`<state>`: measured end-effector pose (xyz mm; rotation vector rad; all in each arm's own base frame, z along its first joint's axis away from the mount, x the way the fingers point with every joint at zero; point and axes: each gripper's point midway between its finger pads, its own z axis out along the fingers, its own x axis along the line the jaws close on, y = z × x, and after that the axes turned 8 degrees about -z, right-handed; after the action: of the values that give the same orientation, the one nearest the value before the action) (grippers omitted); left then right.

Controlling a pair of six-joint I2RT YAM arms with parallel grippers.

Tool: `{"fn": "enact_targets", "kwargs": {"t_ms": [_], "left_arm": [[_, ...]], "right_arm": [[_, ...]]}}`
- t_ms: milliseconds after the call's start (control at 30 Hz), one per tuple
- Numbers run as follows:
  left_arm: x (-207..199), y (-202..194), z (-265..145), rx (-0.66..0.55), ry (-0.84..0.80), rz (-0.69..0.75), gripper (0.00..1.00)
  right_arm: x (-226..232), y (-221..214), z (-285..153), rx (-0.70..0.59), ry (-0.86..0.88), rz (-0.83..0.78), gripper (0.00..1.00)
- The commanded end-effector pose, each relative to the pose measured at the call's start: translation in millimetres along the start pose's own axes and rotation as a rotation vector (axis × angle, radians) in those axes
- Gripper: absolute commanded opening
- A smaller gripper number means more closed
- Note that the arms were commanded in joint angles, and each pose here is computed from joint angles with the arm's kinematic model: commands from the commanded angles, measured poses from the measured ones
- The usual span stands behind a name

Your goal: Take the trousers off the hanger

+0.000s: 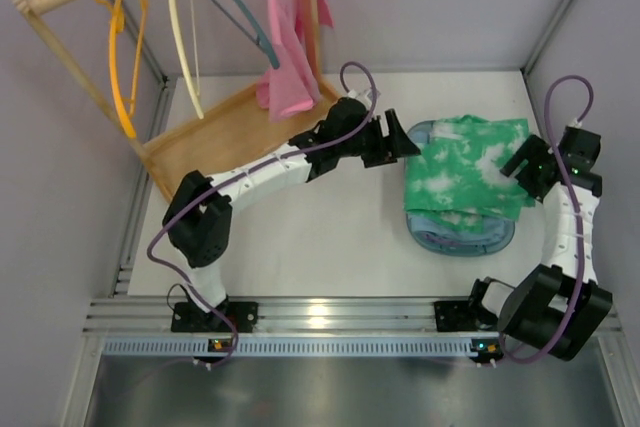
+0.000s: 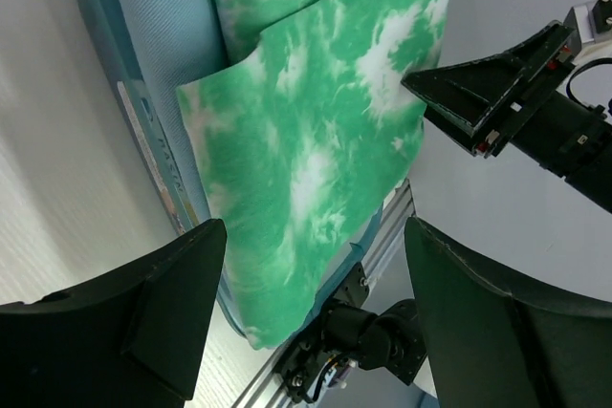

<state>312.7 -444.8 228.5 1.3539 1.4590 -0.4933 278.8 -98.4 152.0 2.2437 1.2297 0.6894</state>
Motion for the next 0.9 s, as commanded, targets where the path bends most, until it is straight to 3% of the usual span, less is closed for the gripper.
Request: {"fn": "enact_targets", "kwargs": {"t_ms": [0,100,300,500,867], "left_arm": [[-29.5,7.1,11.1,-0.035,-0.147,-0.028,0.81],[-22.9,-4.8,25.8,-0.022,-0.127,-0.020,0.80],[6.0,-19.6,47.3,-0.013,-0.055,-0.029,0.80],[9.1,-20.8,59.7,-0.010,-0.026,-0.012,0.80],[-6.3,-0.2,25.0,-0.090,0.035,0.124,0.88]], "right_arm": [[5.8,10.2,-4.3,-0.078,0.039,-0.005,0.83],[4.4,9.1,-5.8,-0.089,0.031,-0.009,0.76],[1.9,14.5,-10.5,-0.111,0.009,-0.006,0.76],[2.4,20.0,-9.8,-0.122,0.008,-0.001,0.77],[-7.4,24.0,-19.0,-0.120,-0.055,-0.013,0.74]]}}
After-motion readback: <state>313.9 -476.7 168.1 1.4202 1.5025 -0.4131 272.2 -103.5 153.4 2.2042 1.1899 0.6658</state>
